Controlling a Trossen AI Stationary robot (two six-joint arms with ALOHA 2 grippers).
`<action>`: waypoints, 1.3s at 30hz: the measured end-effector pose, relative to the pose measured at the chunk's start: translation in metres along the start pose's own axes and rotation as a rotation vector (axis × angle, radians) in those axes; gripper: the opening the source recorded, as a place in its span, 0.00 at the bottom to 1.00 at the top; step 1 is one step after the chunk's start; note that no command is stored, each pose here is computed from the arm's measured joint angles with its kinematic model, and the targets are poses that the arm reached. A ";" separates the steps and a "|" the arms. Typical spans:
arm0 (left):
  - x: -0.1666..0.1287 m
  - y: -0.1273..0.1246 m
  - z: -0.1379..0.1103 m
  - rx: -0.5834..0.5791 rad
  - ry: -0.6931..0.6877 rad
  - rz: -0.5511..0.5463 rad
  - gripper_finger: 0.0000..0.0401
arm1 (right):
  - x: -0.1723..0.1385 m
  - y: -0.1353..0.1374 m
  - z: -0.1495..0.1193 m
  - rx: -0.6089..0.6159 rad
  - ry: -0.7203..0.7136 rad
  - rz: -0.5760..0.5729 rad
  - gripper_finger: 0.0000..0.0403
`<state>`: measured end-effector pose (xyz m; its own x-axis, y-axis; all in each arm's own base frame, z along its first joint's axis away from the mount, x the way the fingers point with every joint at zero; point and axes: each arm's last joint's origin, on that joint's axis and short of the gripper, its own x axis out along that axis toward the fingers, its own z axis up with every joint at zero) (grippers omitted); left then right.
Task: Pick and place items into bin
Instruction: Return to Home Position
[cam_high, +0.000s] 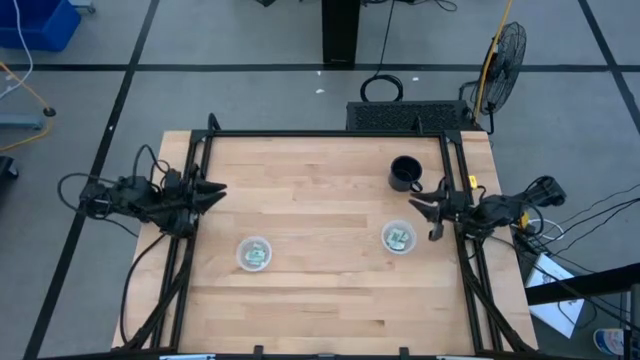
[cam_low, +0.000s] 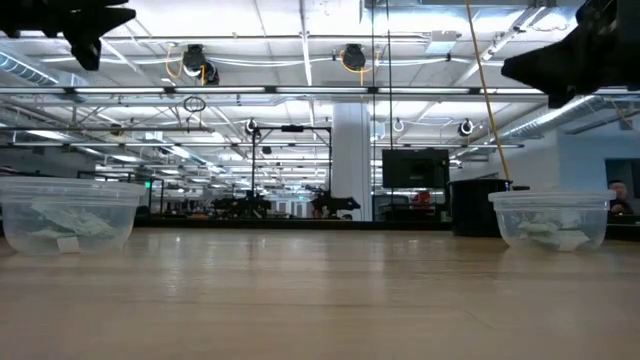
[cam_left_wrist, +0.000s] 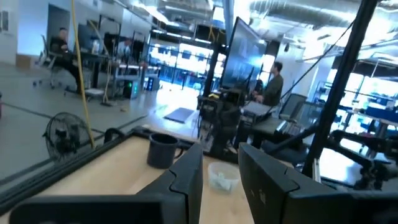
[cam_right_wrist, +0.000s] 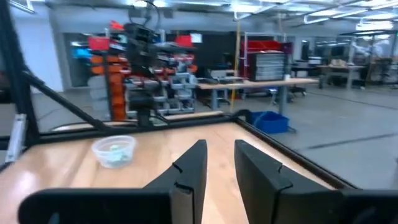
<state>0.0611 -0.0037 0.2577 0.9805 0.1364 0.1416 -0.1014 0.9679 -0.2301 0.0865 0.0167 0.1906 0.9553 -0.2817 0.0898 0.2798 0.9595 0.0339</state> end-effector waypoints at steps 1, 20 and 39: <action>0.000 0.000 0.001 -0.002 -0.003 -0.004 0.27 | 0.001 -0.001 -0.001 -0.004 0.007 -0.014 0.19; 0.022 0.011 -0.080 -0.052 0.078 0.014 0.27 | 0.007 -0.004 -0.017 0.036 0.032 0.038 0.19; 0.025 0.010 -0.098 0.070 0.198 -0.100 0.27 | 0.007 -0.003 -0.016 -0.057 0.022 0.037 0.19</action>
<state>0.1013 -0.0114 0.1647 0.9995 0.0016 -0.0327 -0.0067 0.9878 -0.1558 0.0940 0.0114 0.1748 0.9667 -0.2469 0.0678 0.2491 0.9681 -0.0262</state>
